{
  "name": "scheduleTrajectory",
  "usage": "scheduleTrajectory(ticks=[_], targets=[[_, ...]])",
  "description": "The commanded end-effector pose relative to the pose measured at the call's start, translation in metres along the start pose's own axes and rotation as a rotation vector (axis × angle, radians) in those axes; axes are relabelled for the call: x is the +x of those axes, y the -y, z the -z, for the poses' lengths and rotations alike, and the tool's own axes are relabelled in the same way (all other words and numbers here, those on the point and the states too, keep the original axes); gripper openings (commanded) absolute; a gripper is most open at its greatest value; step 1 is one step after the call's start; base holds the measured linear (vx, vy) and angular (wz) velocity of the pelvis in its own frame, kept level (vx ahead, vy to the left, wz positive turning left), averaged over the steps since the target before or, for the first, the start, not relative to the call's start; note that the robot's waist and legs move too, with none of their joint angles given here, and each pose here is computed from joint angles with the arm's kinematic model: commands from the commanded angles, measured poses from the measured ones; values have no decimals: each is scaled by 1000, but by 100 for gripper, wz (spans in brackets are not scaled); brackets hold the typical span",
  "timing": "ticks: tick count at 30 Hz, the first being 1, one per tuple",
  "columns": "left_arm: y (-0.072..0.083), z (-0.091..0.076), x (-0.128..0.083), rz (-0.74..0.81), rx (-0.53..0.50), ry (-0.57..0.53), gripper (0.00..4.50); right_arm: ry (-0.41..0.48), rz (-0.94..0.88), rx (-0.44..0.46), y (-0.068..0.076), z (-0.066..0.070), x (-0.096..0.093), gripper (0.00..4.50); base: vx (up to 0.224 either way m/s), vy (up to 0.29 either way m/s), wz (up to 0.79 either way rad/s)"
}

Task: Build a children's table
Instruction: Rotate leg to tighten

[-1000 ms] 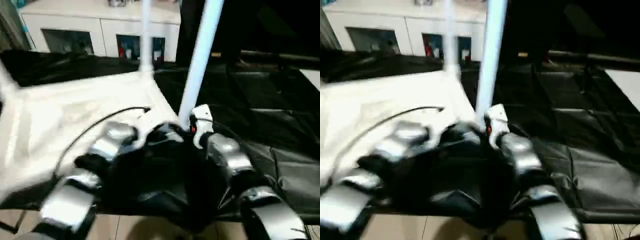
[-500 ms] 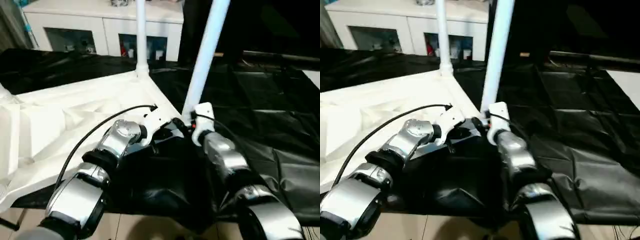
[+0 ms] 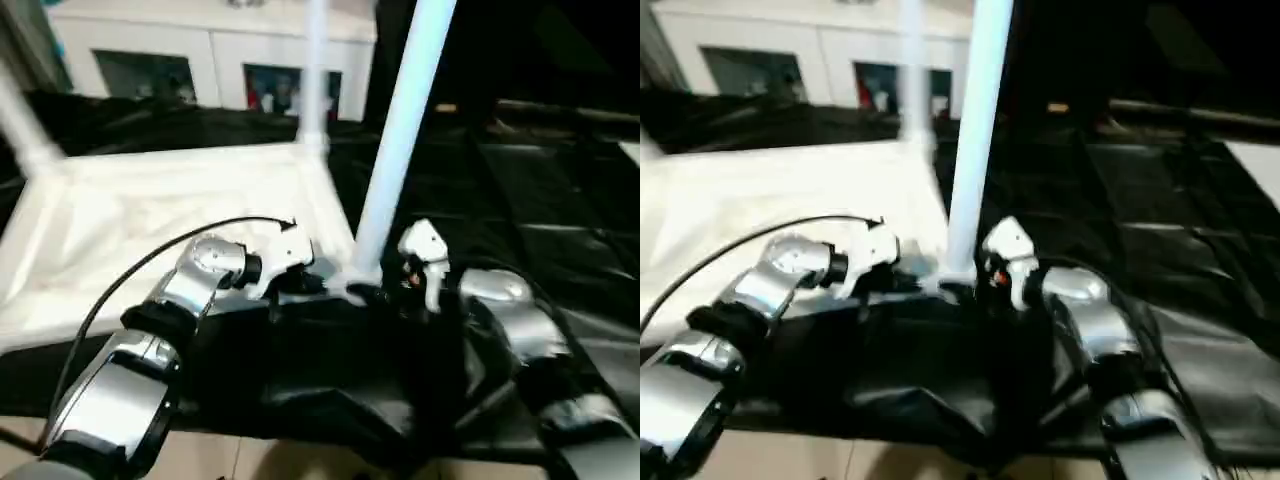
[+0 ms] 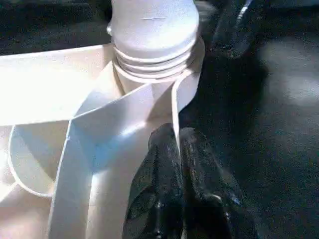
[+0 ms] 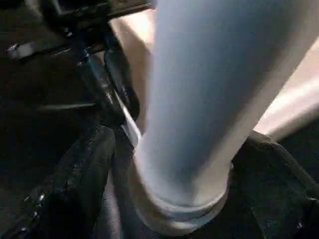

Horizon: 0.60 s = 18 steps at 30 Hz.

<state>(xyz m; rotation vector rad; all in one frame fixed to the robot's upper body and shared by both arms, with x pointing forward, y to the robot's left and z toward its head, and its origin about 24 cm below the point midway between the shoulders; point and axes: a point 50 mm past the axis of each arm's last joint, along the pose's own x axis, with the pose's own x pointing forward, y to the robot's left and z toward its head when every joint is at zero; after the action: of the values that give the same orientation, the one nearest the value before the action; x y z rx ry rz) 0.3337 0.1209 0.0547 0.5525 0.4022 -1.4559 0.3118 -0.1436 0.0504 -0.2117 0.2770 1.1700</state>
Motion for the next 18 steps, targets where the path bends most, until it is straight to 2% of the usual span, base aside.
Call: scheduleTrajectory(ticks=[1,7,11,12,18], targets=[[13,5,10,125,11,-31,0,-7,-34,-8,-4,-2,-1,385,0,0,0],[13,4,8,147,17,-26,0,-17,-56,18,-7,1,0,385,0,0,0],[12,4,8,144,21,-30,0,-35,-66,28,-7,4,-3,348,0,0,0],[13,4,7,146,22,-30,0,-45,-70,25,-8,5,-4,326,0,0,0],[14,5,7,147,18,-29,0,-77,-78,23,-9,9,-7,283,0,0,0]])
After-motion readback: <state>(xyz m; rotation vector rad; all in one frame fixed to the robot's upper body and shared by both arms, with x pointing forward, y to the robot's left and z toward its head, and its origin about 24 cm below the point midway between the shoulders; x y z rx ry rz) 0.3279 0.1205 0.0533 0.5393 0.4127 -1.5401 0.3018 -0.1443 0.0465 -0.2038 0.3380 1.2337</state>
